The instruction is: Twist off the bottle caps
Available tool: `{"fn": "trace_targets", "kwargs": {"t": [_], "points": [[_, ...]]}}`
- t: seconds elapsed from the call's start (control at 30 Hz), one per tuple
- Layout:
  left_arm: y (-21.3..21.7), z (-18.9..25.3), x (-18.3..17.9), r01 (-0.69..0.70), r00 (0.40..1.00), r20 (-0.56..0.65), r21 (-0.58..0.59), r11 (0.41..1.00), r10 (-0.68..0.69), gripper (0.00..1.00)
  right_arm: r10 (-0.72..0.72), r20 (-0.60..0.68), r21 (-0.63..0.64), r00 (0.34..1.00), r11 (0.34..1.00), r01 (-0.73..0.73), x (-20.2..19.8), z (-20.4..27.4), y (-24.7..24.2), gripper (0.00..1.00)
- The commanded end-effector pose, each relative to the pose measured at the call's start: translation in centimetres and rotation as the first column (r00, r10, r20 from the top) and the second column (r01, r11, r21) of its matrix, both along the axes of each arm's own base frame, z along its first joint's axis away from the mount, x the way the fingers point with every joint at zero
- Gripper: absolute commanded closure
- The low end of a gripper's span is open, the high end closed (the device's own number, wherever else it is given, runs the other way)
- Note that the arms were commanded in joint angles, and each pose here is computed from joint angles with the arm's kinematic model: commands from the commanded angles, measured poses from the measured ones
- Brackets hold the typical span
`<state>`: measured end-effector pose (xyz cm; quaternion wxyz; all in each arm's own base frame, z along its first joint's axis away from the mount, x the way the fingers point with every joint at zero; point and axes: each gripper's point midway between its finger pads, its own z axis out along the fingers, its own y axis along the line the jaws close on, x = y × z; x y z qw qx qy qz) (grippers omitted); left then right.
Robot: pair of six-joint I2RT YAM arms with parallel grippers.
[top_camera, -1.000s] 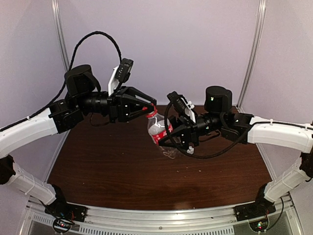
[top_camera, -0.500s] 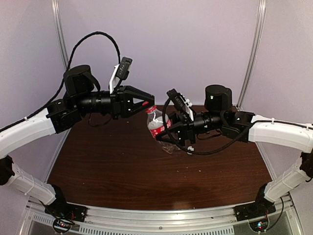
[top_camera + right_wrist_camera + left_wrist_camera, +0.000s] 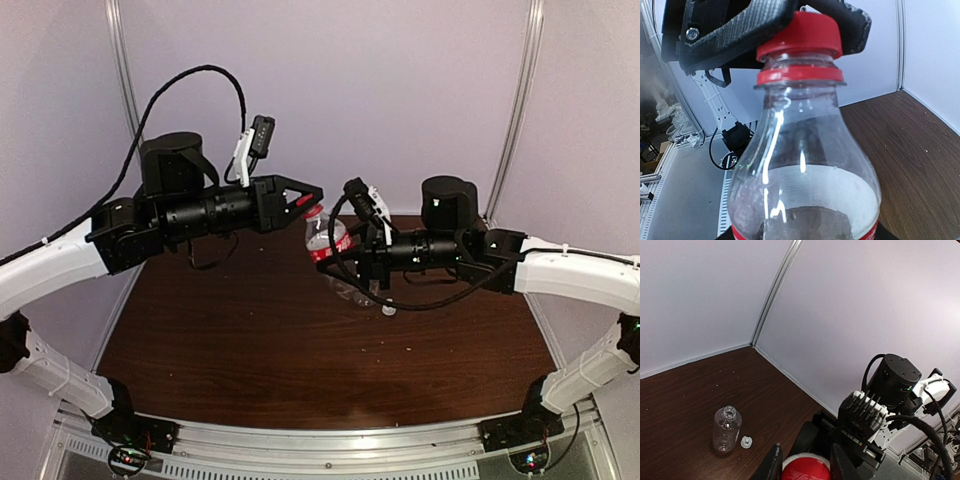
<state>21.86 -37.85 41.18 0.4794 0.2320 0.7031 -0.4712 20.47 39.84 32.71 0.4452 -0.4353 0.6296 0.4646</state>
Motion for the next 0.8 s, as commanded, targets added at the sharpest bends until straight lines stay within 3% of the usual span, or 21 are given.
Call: {"fn": "trace_targets", "kwargs": {"t": [0.0, 0.37, 0.53, 0.77], "points": [[0.2, 1.0, 0.1, -0.021, 0.999, 0.035, -0.019, 1.0, 0.021, 0.72, -0.114, 0.009, 0.021, 0.993, 0.993, 0.114, 1.5, 0.8, -1.5, 0.65], [1.1, 4.0, -2.9, 0.182, 0.959, 0.226, -0.036, 0.983, -0.169, 0.25, 0.105, 0.025, 0.065, 0.994, 0.992, -0.107, -2.3, 1.2, -1.1, 0.64], [2.0, 4.6, -4.3, 0.307, 0.913, 0.291, -0.03, 0.951, -0.286, 0.21, 0.257, 0.025, 0.11, 0.966, 0.96, -0.258, -4.9, 2.1, -0.9, 0.64], [2.2, 5.0, -7.6, 0.554, 0.768, 0.403, -0.03, 0.832, -0.497, 0.25, 0.381, 0.007, 0.155, 0.925, 0.913, -0.377, -6.7, 3.1, -0.8, 0.62]]}}
